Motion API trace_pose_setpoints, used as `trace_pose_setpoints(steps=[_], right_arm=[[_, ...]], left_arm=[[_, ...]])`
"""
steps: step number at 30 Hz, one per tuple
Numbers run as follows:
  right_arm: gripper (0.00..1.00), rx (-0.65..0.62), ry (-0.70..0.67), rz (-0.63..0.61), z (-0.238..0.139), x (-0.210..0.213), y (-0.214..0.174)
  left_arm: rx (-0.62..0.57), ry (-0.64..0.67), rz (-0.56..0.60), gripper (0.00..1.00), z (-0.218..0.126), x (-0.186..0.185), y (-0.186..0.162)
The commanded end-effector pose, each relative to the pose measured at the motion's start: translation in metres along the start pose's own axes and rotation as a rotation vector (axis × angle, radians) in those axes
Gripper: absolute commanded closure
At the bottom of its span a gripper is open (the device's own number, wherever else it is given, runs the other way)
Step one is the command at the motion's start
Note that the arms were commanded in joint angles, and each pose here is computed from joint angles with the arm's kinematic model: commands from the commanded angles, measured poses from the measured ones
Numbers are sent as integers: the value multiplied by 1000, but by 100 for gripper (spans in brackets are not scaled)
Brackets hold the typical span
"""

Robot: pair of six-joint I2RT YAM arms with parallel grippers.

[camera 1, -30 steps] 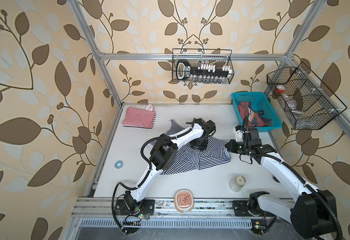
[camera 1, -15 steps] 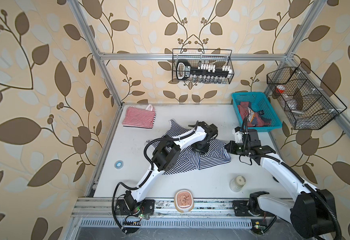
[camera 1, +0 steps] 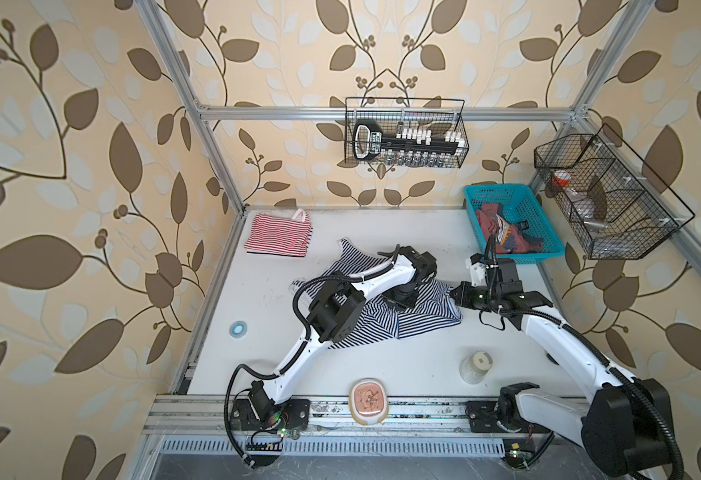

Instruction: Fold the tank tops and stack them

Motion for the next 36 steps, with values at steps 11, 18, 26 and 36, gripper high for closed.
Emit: trace_pose_setpoints(steps=[11,18,26,36], right_arm=[[100,1,0,-10,-4,-2,-5],[100,2,-4,-11,-5,-3,-6],[100,0,-5,-16,-6,-3,-5],[100,4,-7,-13,-6,-4,-7]], left_arm=[[-102,52,-25,81,-48,16,1],[-129,38,-31,80,-58,18,1],[-104,-3,-28,79,-47,11,0],[-103,-75,-22,58,-41,-1,5]])
Point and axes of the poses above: each gripper's point midway between its finger pads, its own z axis out along the fingers, its own x axis along the line the jaws close on, y = z × x, the point moved 4 cm from there along -z, back along the fingers, and after that the axes turned 9 degrees about z, right-handed, at the moved point
